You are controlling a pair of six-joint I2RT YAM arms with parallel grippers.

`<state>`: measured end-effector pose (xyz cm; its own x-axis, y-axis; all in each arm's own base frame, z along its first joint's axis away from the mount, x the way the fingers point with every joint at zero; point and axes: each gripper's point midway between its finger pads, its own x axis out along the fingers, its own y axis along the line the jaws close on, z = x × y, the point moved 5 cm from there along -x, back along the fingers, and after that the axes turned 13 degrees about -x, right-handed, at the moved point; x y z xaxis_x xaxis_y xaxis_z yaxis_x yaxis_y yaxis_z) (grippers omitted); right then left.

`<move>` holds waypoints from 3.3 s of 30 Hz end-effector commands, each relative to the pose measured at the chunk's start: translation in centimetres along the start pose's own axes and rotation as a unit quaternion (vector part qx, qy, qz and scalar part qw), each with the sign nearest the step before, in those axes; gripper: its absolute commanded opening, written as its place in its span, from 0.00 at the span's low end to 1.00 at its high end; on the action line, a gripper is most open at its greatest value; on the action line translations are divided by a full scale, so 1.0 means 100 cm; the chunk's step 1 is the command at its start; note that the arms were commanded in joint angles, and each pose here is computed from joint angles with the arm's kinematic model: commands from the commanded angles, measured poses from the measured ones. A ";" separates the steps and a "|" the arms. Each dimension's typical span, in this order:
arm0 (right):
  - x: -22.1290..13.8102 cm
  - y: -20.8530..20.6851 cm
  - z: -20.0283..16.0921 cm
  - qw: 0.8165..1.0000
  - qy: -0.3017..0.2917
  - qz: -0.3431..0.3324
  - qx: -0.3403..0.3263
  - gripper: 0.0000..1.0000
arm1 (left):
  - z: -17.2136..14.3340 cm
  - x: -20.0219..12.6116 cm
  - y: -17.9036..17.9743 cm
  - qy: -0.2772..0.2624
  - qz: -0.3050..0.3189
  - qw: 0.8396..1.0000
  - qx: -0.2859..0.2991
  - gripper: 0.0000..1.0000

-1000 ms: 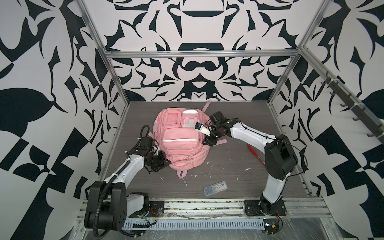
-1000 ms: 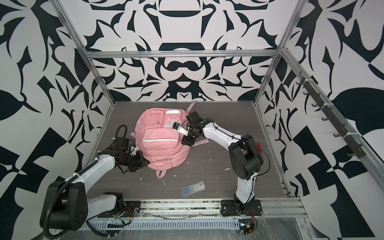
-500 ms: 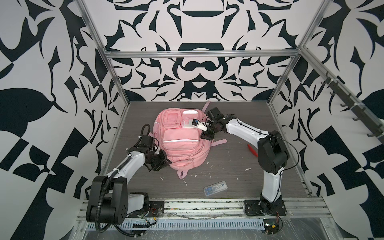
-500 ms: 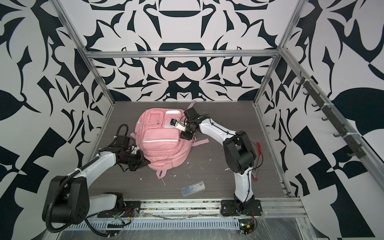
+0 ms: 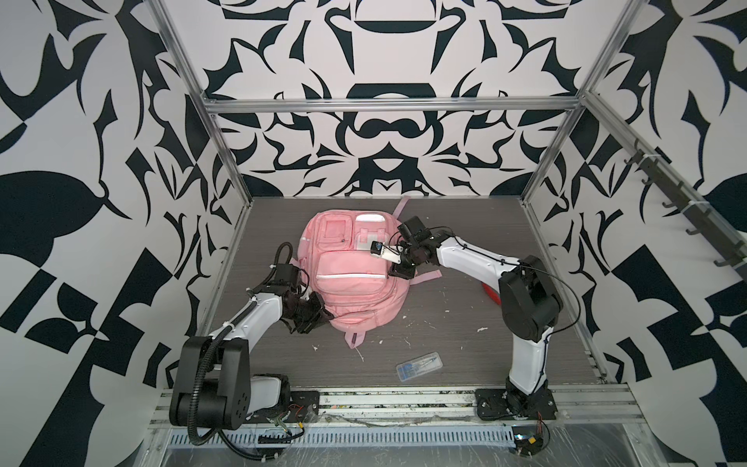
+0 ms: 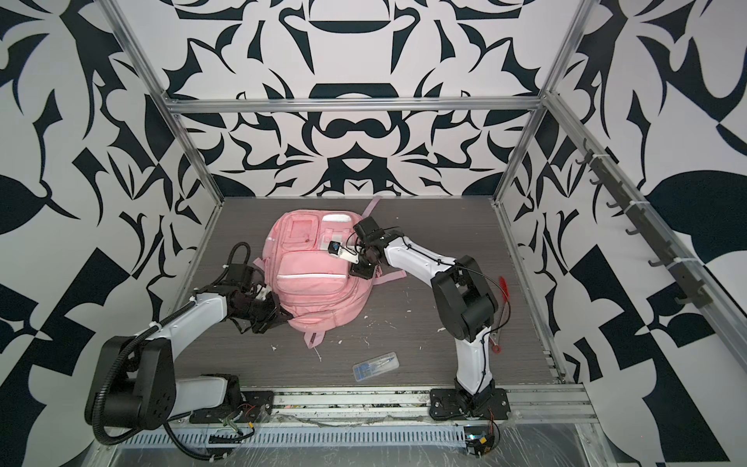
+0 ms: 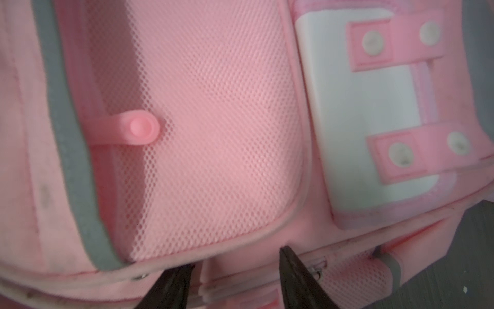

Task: Pack books, pencil case, and school supplies into a backpack
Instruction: Unzip the student bag at the center of the table.

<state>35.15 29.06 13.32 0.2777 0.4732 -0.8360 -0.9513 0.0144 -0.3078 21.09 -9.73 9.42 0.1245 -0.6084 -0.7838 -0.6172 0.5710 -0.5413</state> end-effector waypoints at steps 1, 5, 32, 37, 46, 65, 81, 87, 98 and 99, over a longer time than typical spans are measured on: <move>0.002 0.025 0.011 0.999 -0.007 0.029 -0.025 0.58 | -0.009 -0.006 -0.015 0.034 -0.032 0.999 0.004 0.00; 0.003 0.032 0.022 0.999 -0.013 0.030 -0.038 0.61 | -0.009 -0.006 -0.014 0.036 -0.029 0.999 0.003 0.00; 0.014 0.039 -0.006 1.000 0.028 0.012 0.005 0.15 | 0.000 -0.006 -0.024 0.029 -0.032 0.999 0.005 0.00; 0.018 0.037 -0.012 0.999 0.041 -0.003 0.018 0.00 | 0.001 -0.005 -0.024 0.030 -0.025 0.999 0.008 0.00; -0.021 -0.004 -0.014 0.983 0.050 -0.107 0.142 0.00 | -0.037 -0.008 -0.078 0.039 -0.068 0.996 0.048 0.00; -0.072 0.089 -0.004 0.939 0.089 -0.062 0.327 0.00 | -0.051 0.067 -0.186 0.064 -0.191 0.978 0.056 0.00; -0.042 0.072 0.035 0.931 -0.002 -0.011 0.365 0.00 | -0.060 0.051 -0.136 0.070 -0.119 0.989 0.057 0.73; -0.057 0.071 0.020 0.935 -0.003 -0.013 0.354 0.00 | -0.044 -0.007 -0.120 0.033 -0.086 0.992 0.085 1.00; -0.069 0.043 0.010 0.936 0.002 0.007 0.352 0.00 | 0.067 -0.026 -0.201 -0.064 -0.021 0.979 0.190 0.99; -0.070 0.043 0.009 0.935 0.007 0.008 0.354 0.00 | 0.080 -0.015 -0.211 -0.062 -0.025 0.980 0.186 0.99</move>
<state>28.28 26.50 15.92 0.2331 0.4345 -0.8700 -0.7906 0.6056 0.0907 37.85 -16.28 23.00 0.3181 -0.6136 -0.7227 -0.2895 0.6630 -0.6904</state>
